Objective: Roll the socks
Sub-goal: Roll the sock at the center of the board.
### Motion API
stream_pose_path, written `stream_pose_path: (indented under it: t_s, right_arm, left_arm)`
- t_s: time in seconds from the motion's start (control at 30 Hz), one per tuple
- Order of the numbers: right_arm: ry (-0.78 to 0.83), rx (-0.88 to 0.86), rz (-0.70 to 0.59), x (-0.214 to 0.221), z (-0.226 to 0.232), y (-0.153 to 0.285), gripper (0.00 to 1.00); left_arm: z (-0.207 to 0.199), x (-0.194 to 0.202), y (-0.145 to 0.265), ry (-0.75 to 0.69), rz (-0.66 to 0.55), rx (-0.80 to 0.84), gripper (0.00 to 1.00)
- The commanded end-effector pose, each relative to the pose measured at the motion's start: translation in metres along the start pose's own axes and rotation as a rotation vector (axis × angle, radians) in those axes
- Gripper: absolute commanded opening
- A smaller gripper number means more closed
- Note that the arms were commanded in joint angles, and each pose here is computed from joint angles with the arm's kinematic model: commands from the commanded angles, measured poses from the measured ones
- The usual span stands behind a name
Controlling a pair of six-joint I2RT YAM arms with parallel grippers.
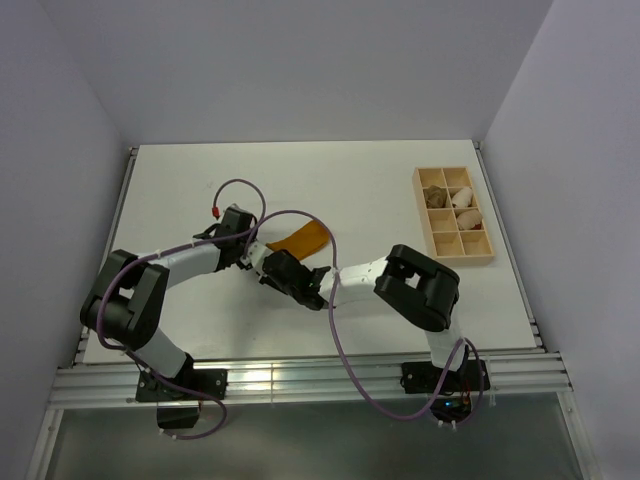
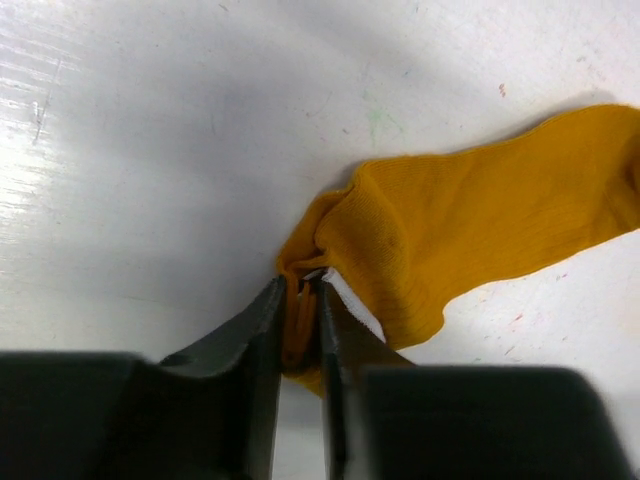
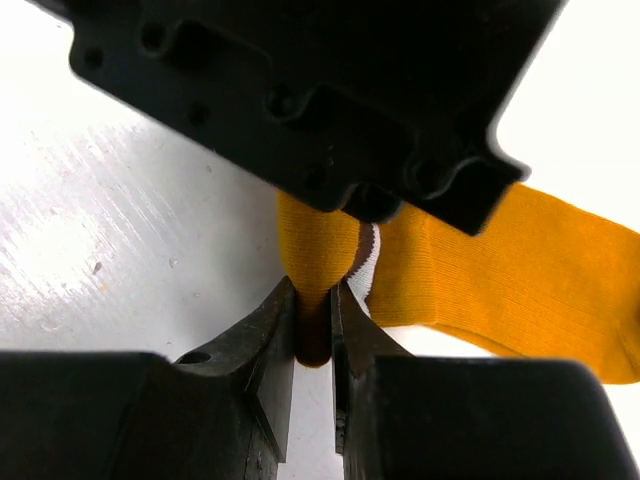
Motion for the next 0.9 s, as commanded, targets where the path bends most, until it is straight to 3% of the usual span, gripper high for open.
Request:
stream_pose_path:
  t_s: [0.0,0.03,0.13,0.23,0.5,0.67,0.87]
  right_arm:
    - [-0.085,-0.102,0.023,0.011,0.009,-0.005,0.0]
    - [-0.105,-0.117,0.026,0.013,0.007,-0.004,0.0]
    - [-0.187,-0.177,0.04,0.022,0.002,-0.004,0.0]
    - [-0.281,-0.27,0.039,0.029,0.002,-0.004,0.0]
    - [-0.526,-0.471,0.06,0.049,-0.008,-0.007,0.0]
    - [-0.735,-0.665,0.054,0.053,-0.014,-0.01,0.0]
    - [-0.955,-0.777,0.031,0.055,-0.035,-0.008,0.0]
  left_arm:
    - [0.001,0.009,0.006,0.027,0.029,0.02,0.32]
    - [0.001,0.008,0.007,0.04,0.024,0.024,0.45]
    - [0.004,0.005,0.01,0.082,0.008,0.036,0.61]
    - [0.008,0.002,0.013,0.13,-0.003,0.049,0.67]
    - [0.023,-0.013,0.029,0.26,-0.083,0.1,0.75]
    - [0.021,-0.019,0.04,0.247,-0.136,0.195,0.75]
    - [0.02,-0.013,0.043,0.225,-0.13,0.282,0.74]
Point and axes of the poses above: each gripper's point midway between its finger pads, its own y axis back along the fingers, its own z axis along the line the jaws close on, x = y × z, the point moved 7 cm from there along y, back along the fingers, and after that the axes turned 8 degrees about y, right-handed, at the moved point
